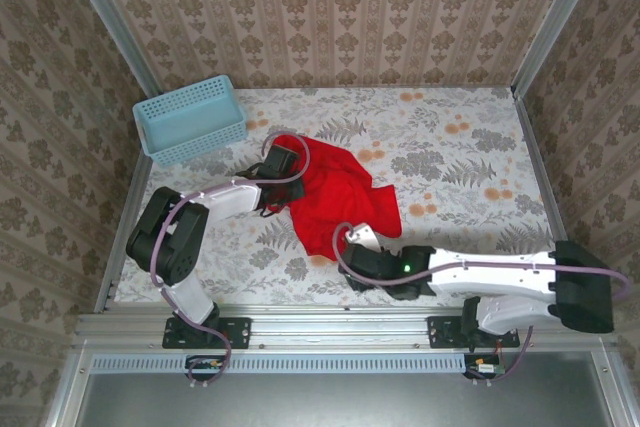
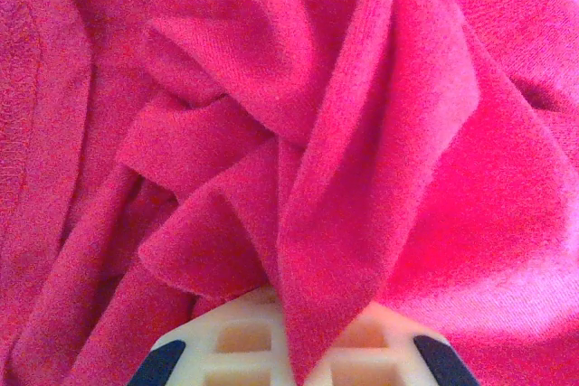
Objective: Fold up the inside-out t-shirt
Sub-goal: Turn the T-shirt inside out at the center of the table.
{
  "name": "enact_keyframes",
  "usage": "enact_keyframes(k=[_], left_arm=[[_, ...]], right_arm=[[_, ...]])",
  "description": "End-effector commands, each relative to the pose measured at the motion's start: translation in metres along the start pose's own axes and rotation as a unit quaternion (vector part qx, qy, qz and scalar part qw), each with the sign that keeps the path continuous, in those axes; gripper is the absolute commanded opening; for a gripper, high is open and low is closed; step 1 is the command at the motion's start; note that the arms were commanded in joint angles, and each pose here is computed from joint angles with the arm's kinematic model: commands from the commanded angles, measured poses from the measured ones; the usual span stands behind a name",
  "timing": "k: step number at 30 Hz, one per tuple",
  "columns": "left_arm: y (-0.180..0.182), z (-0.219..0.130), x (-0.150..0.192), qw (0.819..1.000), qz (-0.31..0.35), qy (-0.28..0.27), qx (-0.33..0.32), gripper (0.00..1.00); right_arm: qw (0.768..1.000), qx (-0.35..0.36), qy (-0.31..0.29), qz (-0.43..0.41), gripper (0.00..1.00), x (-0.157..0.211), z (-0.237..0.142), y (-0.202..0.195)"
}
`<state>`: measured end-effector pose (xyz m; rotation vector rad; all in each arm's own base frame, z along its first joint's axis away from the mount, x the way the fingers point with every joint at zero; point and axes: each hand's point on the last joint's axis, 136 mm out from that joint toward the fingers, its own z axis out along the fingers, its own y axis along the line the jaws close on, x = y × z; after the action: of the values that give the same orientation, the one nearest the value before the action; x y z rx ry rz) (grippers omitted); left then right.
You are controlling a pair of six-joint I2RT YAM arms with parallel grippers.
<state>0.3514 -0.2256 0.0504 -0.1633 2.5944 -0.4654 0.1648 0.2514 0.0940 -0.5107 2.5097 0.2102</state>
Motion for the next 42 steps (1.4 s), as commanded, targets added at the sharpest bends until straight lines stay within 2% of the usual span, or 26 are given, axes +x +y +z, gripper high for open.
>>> enact_keyframes(k=[1,11,16,19,29,38,42], left_arm=[[-0.005,0.0,-0.005,1.0,0.008,-0.006,0.0,0.0],[-0.002,0.002,-0.001,1.0,0.003,-0.001,0.005,0.0],[-0.003,0.001,-0.001,1.0,0.002,-0.001,0.007,0.0],[-0.002,0.001,-0.001,1.0,0.003,-0.001,0.006,0.0],[-0.002,0.0,-0.001,1.0,0.002,-0.001,0.006,0.0],[0.0,0.001,0.001,1.0,0.002,-0.001,0.005,0.0],[0.0,0.002,0.001,1.0,0.001,0.0,0.005,0.0]], right_arm=[[0.999,-0.022,-0.021,0.013,0.55,-0.039,0.007,0.018],[0.999,0.014,0.036,-0.001,0.53,-0.066,0.054,0.033],[0.998,0.045,0.049,0.013,0.45,-0.069,0.068,0.02],[0.997,0.056,0.044,0.014,0.41,-0.072,0.072,0.013],[0.995,0.088,0.039,0.013,0.4,-0.084,0.087,0.0],[0.992,0.124,0.027,0.023,0.24,-0.096,0.085,-0.02],[0.991,0.128,0.023,0.033,0.1,-0.098,0.083,-0.025]])
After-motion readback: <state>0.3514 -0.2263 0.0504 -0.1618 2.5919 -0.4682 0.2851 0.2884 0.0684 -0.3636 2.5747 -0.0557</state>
